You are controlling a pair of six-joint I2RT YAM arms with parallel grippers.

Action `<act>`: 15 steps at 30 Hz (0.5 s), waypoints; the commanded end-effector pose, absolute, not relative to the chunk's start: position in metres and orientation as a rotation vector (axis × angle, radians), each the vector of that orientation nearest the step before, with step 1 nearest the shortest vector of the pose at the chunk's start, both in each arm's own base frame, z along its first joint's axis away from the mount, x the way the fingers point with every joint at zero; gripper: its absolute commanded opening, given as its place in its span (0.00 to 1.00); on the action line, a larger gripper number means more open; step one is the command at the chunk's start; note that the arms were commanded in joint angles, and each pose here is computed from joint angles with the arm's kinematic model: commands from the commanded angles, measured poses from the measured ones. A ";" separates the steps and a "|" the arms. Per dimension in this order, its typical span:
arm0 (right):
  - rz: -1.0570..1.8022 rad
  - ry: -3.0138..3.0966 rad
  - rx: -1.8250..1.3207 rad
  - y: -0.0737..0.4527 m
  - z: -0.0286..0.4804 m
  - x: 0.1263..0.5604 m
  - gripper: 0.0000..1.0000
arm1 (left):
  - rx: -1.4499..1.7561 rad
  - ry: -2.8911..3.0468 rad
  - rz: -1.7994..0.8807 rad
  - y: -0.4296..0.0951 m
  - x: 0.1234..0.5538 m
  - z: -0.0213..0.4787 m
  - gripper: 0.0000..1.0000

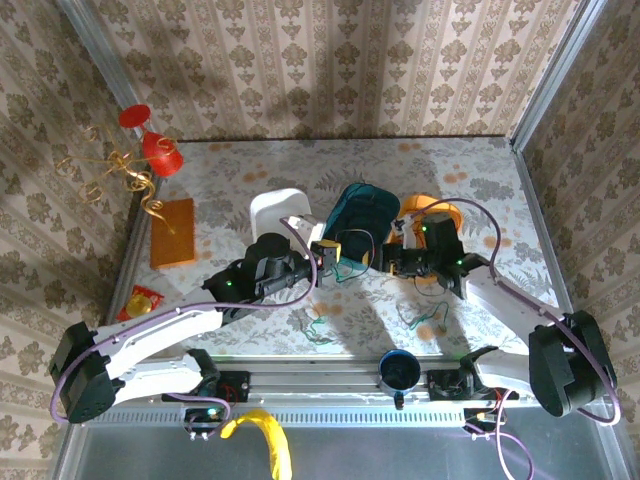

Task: Untangle the cables

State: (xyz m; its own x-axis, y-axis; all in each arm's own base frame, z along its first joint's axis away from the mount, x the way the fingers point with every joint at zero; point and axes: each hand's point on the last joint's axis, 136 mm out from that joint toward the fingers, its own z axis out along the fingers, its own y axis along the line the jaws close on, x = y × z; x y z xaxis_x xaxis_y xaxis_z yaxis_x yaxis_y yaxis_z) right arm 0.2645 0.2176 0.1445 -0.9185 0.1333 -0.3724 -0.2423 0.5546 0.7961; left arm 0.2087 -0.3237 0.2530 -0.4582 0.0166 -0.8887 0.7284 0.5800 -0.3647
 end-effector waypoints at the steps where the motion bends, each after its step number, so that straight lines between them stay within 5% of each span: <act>1: 1.489 2.334 -0.277 0.245 0.164 0.245 0.54 | 0.634 1.817 -0.984 -0.330 0.205 0.263 0.00; 10: 1.540 2.318 -0.319 0.261 0.164 0.239 0.49 | 0.640 1.818 -1.007 -0.334 0.202 0.261 0.00; 15: 1.529 2.339 -0.325 0.264 0.161 0.240 0.16 | 0.626 1.815 -1.000 -0.334 0.203 0.261 0.00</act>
